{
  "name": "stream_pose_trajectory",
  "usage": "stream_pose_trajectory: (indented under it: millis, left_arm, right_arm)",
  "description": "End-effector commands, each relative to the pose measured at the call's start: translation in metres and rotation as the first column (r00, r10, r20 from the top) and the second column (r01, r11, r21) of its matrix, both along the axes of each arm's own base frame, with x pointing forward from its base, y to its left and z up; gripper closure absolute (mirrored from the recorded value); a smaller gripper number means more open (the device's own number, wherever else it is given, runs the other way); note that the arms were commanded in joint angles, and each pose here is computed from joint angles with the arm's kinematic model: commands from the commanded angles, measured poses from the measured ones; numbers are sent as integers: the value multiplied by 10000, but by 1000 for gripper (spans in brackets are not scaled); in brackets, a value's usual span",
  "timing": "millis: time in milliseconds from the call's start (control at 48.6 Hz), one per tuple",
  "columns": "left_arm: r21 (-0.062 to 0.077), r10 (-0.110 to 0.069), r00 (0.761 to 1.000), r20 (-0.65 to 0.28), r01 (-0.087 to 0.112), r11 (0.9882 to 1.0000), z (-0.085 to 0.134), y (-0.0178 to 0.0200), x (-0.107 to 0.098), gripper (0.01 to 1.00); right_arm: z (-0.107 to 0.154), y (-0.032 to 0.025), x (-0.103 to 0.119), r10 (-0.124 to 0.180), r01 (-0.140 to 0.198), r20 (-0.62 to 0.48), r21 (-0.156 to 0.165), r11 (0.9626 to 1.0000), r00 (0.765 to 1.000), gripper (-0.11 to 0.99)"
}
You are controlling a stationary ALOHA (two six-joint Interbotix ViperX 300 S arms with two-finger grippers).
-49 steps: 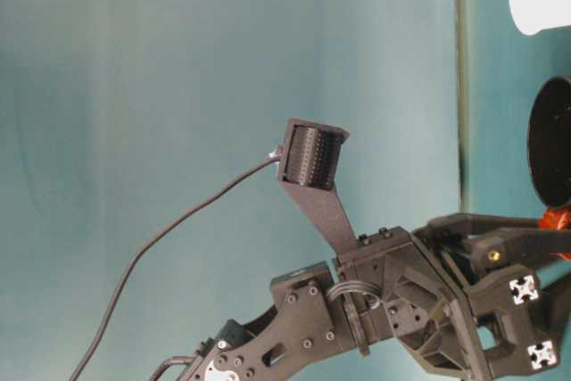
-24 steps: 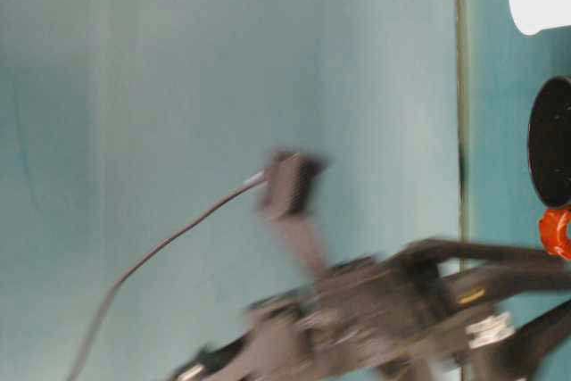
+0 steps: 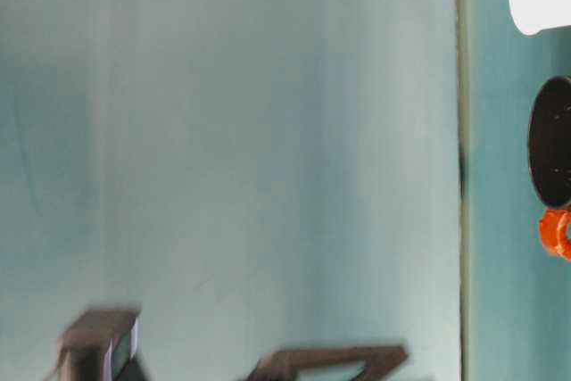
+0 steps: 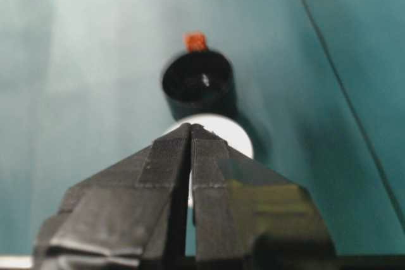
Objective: Put the paper cup into the moved red handle cup holder.
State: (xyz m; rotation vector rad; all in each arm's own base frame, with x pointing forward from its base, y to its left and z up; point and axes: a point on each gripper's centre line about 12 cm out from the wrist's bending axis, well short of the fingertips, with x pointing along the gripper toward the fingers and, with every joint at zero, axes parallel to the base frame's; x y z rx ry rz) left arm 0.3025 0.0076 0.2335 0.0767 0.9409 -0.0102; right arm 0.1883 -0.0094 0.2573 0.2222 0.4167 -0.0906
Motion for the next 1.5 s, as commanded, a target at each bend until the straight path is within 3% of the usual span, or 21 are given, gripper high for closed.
stream_pose_trajectory:
  millis: [0, 226, 535, 658, 822, 925, 1131, 1254, 1480]
  left_arm:
    - [11, 18, 9975, 705, -19, 10000, 120, 0, -67, 164]
    - [34, -2, 9863, 1649, -4, 10000, 186, 1, -122, 169]
    - [26, 38, 9831, 1830, -43, 10000, 188, 7, -234, 171]
    - [16, 49, 9822, 1876, -53, 10000, 193, 6, -250, 171]
    - [16, 49, 9819, 1891, -53, 10000, 195, 6, -249, 171]
    - [16, 34, 9822, 1876, -38, 10000, 193, 2, -250, 171]
    - [15, 34, 9831, 1831, -37, 10000, 172, 2, -259, 171]
    - [14, 34, 9834, 1816, -37, 10000, 166, 2, -261, 171]
    - [13, 34, 9842, 1770, -37, 10000, 152, 2, -260, 171]
  right_arm:
    - [71, -32, 88, -165, 174, -607, 135, 9998, 9980, 971]
    - [-23, -104, 319, -370, 458, -2597, 277, 9986, 9650, 959]
    - [-179, -169, 576, -450, 654, -4080, 363, 9972, 9119, 860]
    - [-225, -177, 670, -499, 882, -4636, 612, 9942, 8846, 647]
    - [-280, -211, 805, -681, 1352, -5311, 884, 9869, 8446, 162]
    - [-303, -239, 911, -711, 1422, -5505, 876, 9860, 8318, -60]
    - [-495, -259, 1041, -658, 1491, -6091, 870, 9850, 7904, -58]
    - [-678, -229, 1101, -518, 1428, -6530, 870, 9859, 7556, -56]
    - [-970, -233, 1243, -478, 1441, -6838, 845, 9859, 7281, -55]
